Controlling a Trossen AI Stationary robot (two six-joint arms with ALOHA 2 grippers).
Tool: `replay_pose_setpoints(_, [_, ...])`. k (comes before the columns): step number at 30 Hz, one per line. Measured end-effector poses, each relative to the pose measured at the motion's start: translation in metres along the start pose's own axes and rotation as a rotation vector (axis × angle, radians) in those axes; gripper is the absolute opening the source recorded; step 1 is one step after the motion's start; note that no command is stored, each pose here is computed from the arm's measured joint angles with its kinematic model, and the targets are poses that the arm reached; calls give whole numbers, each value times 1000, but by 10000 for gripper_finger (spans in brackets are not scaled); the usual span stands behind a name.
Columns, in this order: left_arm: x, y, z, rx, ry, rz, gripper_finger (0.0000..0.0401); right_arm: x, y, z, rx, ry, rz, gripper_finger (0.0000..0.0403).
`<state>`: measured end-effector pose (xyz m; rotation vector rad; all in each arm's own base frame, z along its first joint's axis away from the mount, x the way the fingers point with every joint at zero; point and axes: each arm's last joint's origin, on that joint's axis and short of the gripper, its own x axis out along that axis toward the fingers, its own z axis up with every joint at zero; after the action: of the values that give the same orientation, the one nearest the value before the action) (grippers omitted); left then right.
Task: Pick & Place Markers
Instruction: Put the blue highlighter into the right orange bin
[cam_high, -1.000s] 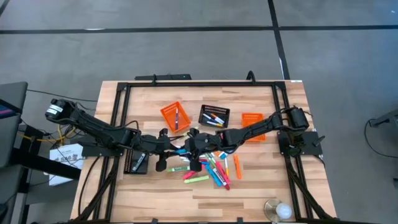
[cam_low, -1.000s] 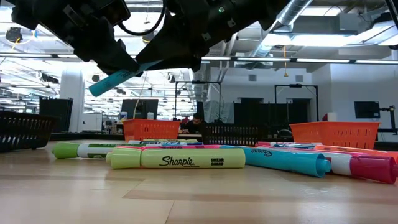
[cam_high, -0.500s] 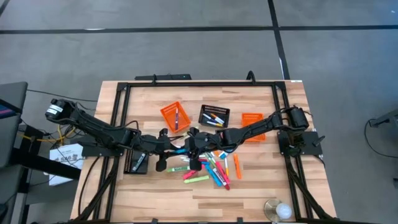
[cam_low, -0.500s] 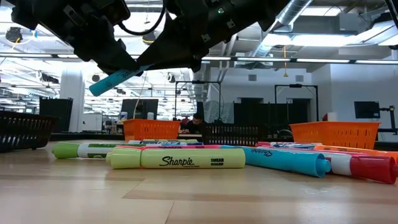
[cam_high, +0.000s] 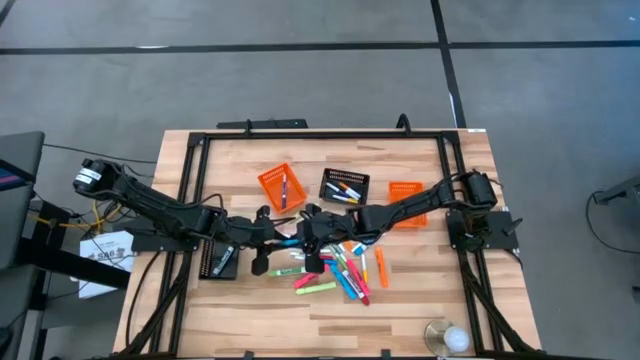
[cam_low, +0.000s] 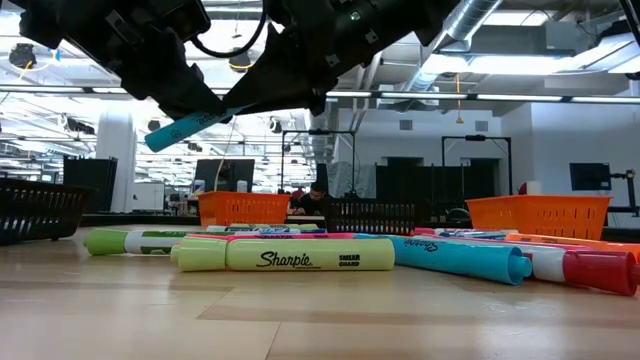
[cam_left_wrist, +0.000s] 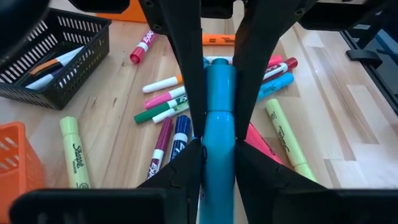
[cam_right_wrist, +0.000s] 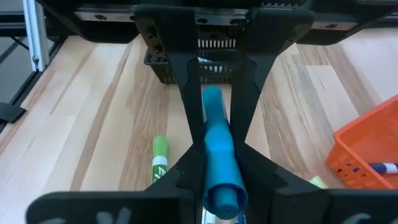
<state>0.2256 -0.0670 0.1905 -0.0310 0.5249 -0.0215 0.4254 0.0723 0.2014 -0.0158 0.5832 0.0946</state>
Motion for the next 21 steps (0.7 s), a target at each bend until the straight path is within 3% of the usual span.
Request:
replay_pose_setpoints(4, [0,0,0,-1,-7,17,92,-3,1,7,46,59,-4,60])
replay_pose_setpoints(9, [0,1,1,21,-11,44,135,-5,2,5,49,146,-28,68])
replay_pose_setpoints(15, [0,3,1,24,-17,86,186,-15,-1,-8,100,289,-194,60])
replay_pose_setpoints(21, [0,4,-5,28,-3,95,194,-49,3,-7,150,372,-421,61])
